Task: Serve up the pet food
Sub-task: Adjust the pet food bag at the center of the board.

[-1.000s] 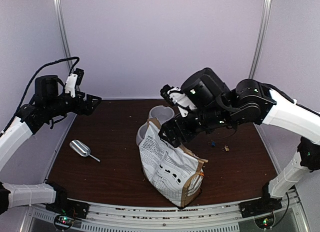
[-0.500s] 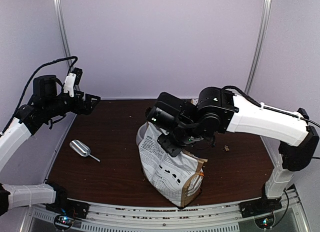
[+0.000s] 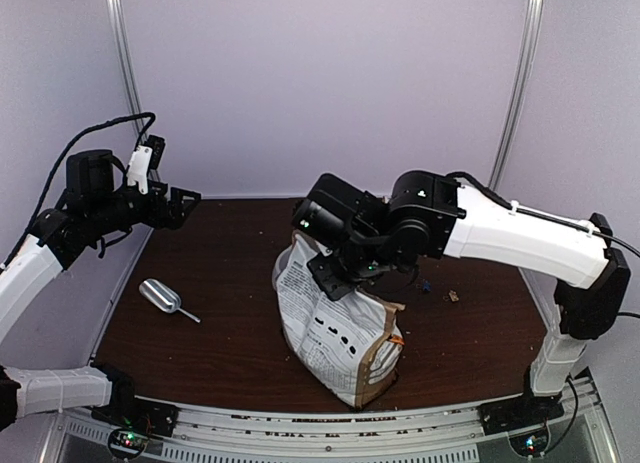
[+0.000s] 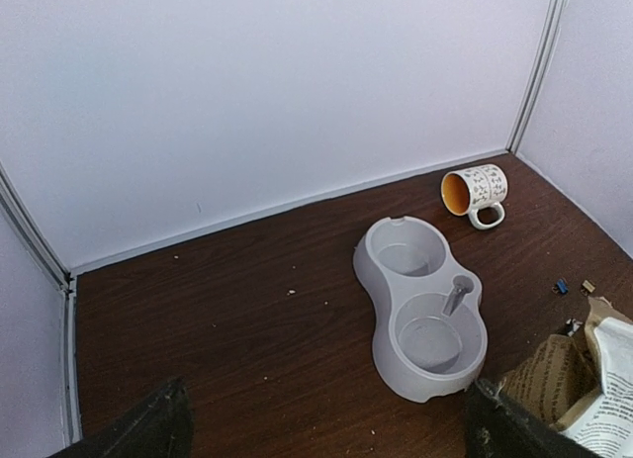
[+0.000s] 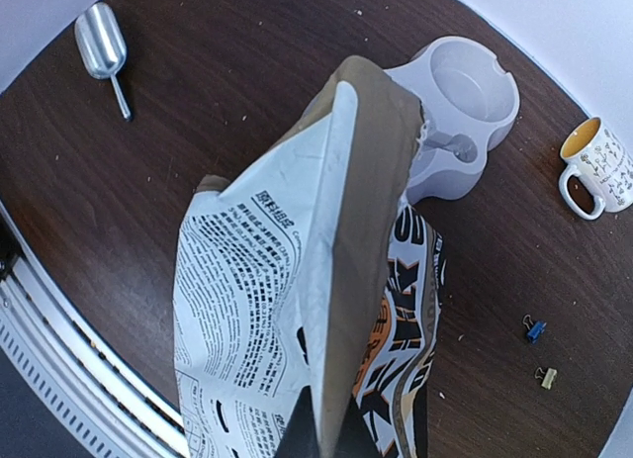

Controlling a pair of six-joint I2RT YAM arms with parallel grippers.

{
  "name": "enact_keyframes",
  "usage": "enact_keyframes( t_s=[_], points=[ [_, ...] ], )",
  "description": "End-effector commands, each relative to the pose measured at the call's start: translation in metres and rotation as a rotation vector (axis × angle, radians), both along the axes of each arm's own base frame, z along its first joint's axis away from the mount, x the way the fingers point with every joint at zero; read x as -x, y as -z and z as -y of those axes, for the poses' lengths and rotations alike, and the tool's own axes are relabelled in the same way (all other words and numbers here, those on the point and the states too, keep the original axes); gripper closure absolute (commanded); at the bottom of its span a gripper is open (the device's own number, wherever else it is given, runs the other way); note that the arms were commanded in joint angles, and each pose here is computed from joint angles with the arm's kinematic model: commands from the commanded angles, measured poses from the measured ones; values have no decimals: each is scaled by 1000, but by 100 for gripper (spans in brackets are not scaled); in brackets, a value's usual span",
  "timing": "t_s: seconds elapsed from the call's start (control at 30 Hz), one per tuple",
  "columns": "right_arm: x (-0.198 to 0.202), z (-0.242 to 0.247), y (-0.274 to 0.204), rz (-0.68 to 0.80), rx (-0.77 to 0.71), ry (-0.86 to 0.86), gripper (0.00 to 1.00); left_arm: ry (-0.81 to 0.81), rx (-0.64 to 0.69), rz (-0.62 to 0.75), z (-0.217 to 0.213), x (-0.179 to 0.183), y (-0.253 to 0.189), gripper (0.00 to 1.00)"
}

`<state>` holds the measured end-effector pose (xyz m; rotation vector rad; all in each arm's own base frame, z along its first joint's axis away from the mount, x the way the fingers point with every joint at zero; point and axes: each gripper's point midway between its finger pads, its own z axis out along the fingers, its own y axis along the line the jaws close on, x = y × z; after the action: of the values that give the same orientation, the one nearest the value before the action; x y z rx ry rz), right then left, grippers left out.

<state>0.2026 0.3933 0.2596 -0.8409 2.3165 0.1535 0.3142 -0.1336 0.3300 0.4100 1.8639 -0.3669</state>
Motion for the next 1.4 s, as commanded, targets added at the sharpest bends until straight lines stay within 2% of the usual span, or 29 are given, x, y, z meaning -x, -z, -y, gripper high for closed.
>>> enact_keyframes(
  t_s=[0.0, 0.33, 0.37, 0.43, 0.5, 0.57, 0.63, 0.87, 0.97, 1.1, 1.27, 1.37],
  points=[
    [-70, -9, -80, 258, -328, 250, 100, -10, 10, 25, -1, -1, -9, 2],
    [-98, -19, -77, 238, -436, 292, 100, -10, 6, 12, 0, -3, -4, 2],
    [-98, -19, -77, 233, -441, 286, 97, -11, 5, 11, 0, -3, -3, 2],
    [-94, -21, -82, 230, -458, 243, 79, -11, 4, 9, 0, -4, -3, 2],
    [-89, -19, -90, 235, -479, 210, 54, -11, 4, 9, 0, -4, -3, 2],
    [-82, -13, -99, 244, -504, 173, 37, -14, 4, 10, -1, -4, -3, 2],
    [-73, -4, -110, 254, -536, 139, 26, -19, 0, 8, -1, -5, -2, 2],
    [-39, 37, -136, 187, -751, 13, 7, -28, -4, 5, -3, -6, 0, 2],
    [-27, 59, -134, 142, -848, 4, 3, -27, -5, 3, -2, -7, 1, 2],
    [-11, 82, -106, 60, -880, 42, 1, -28, -3, -3, -2, -7, 3, 2],
    [16, 69, -76, -152, -1035, 8, 0, -24, -2, -5, -1, -8, 3, 2],
    [30, 57, -60, -248, -1079, 5, 0, -22, 1, -5, -1, -7, 2, 2]
  ],
)
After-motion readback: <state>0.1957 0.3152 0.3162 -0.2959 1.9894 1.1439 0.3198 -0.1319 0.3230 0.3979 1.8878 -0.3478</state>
